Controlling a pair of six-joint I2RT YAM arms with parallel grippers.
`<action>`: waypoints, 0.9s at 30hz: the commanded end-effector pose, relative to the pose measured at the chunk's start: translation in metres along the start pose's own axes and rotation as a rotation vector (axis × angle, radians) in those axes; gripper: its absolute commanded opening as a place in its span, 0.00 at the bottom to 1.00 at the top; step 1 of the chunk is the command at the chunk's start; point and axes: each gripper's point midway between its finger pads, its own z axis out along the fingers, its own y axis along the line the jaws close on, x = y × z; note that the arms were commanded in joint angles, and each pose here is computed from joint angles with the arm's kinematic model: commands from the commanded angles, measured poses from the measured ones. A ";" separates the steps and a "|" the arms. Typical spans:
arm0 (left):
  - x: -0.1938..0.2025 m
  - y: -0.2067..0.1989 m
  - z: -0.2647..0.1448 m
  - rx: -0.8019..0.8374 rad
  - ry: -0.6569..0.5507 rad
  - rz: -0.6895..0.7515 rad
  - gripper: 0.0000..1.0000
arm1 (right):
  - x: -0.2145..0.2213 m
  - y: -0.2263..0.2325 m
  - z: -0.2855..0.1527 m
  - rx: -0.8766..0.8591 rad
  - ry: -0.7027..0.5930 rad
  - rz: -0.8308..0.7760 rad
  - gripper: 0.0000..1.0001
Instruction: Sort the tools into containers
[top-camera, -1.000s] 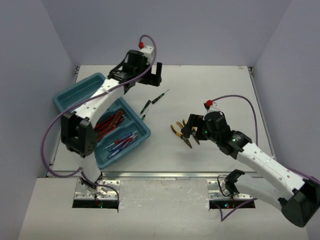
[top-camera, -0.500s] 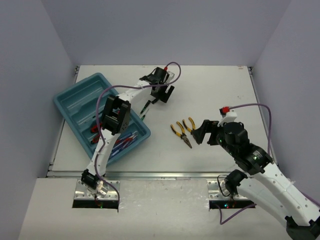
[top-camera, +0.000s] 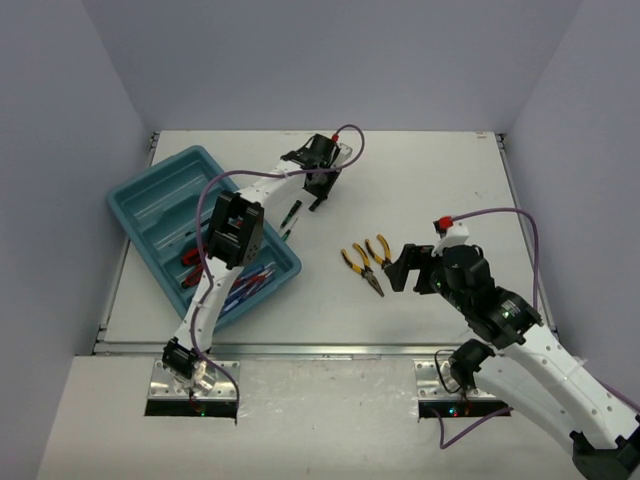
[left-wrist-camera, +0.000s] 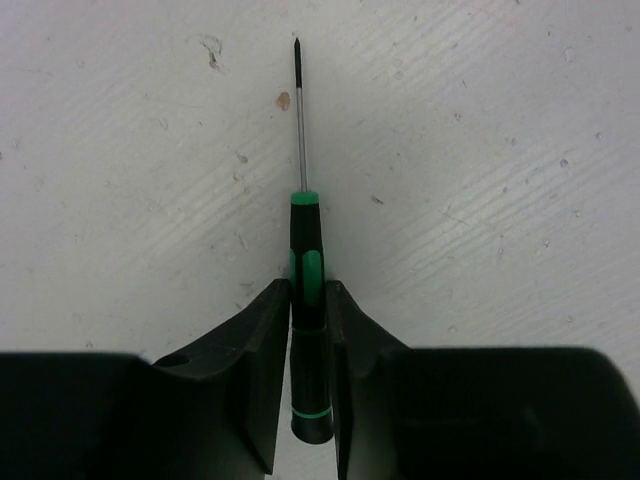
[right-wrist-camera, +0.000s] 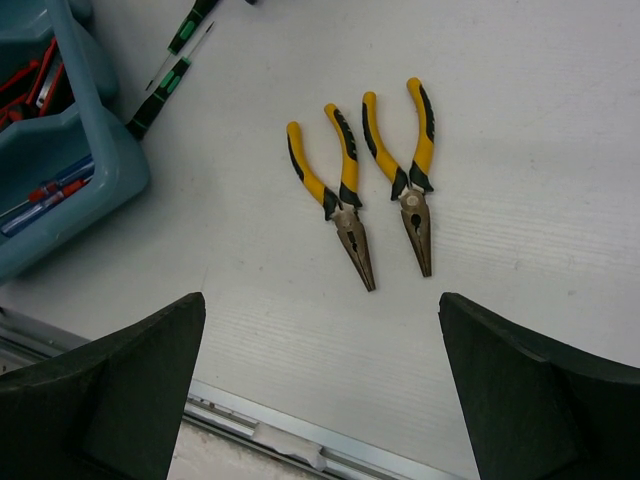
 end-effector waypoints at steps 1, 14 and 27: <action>0.005 -0.015 0.009 0.075 0.023 -0.005 0.02 | -0.011 0.001 -0.001 -0.006 -0.049 -0.005 0.98; -0.167 0.013 -0.213 -0.222 -0.593 0.145 0.00 | -0.016 -0.002 0.000 0.012 -0.066 -0.030 0.98; 0.005 0.204 -0.256 -0.699 -0.344 0.092 0.00 | -0.001 -0.015 0.012 0.051 -0.061 -0.060 0.98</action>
